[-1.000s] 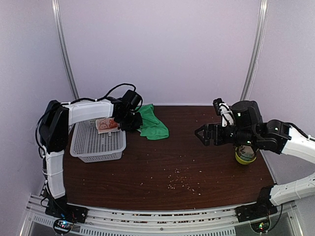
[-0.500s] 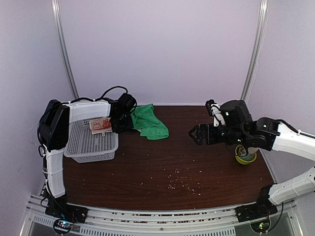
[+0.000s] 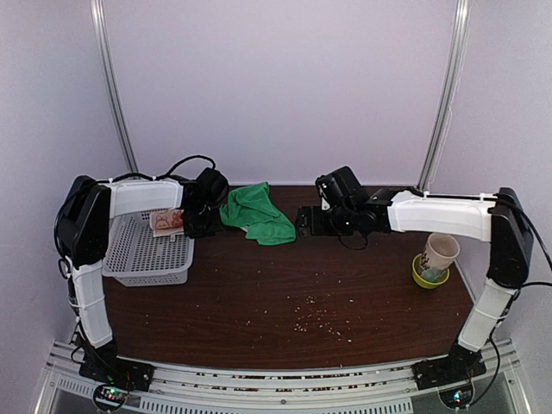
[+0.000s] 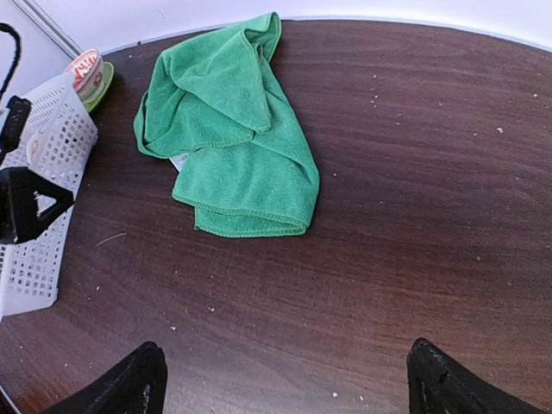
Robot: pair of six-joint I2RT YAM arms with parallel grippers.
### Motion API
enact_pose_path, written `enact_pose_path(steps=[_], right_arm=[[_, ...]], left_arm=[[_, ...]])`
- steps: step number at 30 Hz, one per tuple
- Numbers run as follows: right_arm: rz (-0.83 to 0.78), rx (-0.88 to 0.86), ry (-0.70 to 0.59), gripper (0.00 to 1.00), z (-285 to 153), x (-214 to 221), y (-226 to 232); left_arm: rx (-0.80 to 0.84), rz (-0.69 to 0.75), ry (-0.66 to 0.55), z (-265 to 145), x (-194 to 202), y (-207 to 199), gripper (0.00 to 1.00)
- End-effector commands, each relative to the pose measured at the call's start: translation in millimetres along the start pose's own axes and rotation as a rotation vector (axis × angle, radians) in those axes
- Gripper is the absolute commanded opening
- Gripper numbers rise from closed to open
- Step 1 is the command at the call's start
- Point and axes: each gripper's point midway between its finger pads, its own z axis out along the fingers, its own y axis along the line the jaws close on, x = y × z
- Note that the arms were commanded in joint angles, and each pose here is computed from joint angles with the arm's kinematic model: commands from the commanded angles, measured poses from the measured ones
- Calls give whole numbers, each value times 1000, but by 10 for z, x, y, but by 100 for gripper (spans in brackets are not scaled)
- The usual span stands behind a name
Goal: Roll the towels
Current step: Move the bin to the corner of the board, then move the towel to the center of the board.
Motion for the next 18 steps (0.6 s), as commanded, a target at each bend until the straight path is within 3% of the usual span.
enact_pose_path(steps=[1,5,10,18], right_arm=[[37,12,7,96,443,-158,70],[102,59,42,89,876,-166,-4],[161,92,96,72,1301,-96,-61],[198,126,145,58,1579,-43,-113]], left_arm=[[12,33,11,-80,29,106,10],[145,52,22,-244,67,-101,9],[310,116,-37,-716,31,-467,12],[461,128,-128,-1208,-6,-639,13]])
